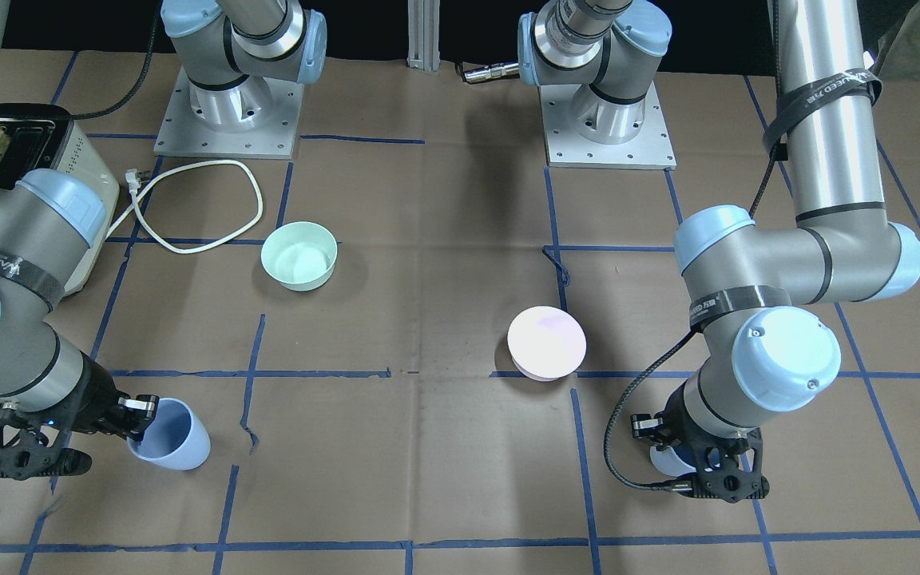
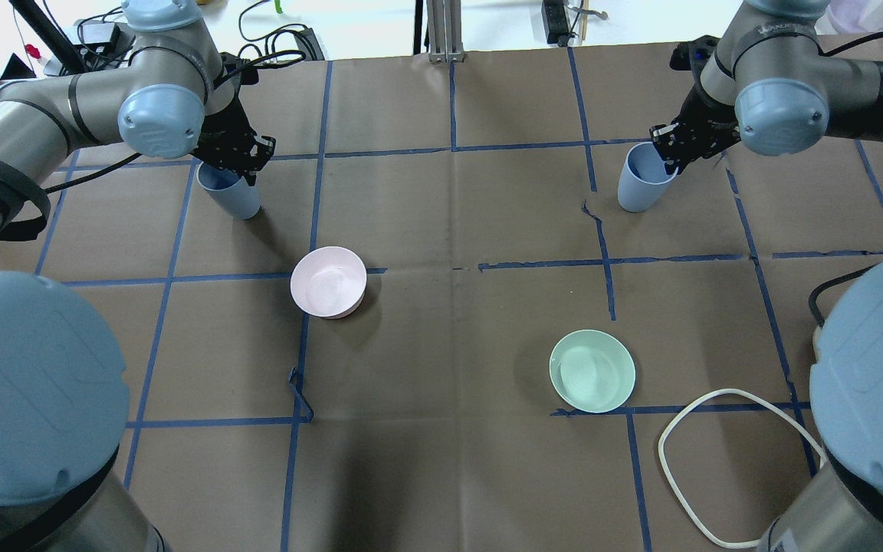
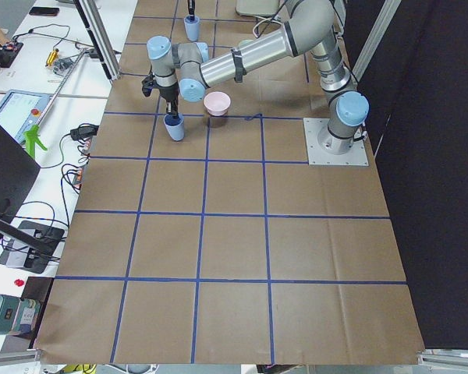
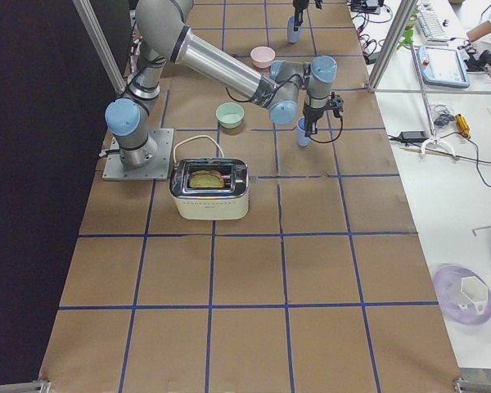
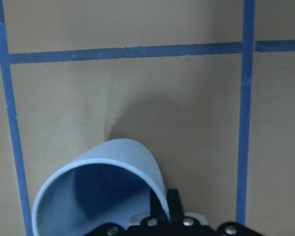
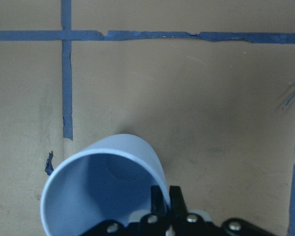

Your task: Stack blue cups with both arms

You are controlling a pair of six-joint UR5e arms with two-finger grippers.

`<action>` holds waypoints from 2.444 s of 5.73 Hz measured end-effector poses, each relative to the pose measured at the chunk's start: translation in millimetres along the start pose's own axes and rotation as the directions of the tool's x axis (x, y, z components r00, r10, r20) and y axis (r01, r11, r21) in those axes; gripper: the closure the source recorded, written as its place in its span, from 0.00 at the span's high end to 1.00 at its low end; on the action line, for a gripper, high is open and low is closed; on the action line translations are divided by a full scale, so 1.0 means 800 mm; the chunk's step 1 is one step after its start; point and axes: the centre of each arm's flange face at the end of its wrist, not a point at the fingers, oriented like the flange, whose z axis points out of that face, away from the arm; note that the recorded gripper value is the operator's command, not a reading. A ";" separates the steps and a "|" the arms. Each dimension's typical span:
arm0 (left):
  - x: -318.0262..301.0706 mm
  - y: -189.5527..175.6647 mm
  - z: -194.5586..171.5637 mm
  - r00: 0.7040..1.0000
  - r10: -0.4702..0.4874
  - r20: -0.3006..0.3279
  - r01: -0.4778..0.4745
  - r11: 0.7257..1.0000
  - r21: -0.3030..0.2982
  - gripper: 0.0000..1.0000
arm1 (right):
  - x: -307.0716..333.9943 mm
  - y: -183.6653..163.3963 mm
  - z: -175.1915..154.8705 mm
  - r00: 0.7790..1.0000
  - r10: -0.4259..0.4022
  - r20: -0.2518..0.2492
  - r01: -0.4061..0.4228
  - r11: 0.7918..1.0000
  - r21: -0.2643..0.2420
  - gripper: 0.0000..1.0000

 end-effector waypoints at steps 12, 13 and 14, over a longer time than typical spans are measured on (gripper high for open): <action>0.391 0.104 -0.099 0.984 -0.135 -0.114 0.155 0.969 0.194 0.99 | -0.034 0.055 -0.294 0.995 0.103 0.006 -0.101 0.988 -0.119 0.09; 0.350 0.118 -0.158 0.986 -0.124 -0.114 0.142 0.976 0.167 0.99 | -0.036 0.052 -0.297 0.994 0.107 0.008 -0.106 0.989 -0.102 0.09; 0.284 0.138 -0.220 0.989 -0.091 -0.114 0.105 0.987 0.125 0.99 | -0.041 0.048 -0.301 0.994 0.112 0.007 -0.111 0.991 -0.079 0.09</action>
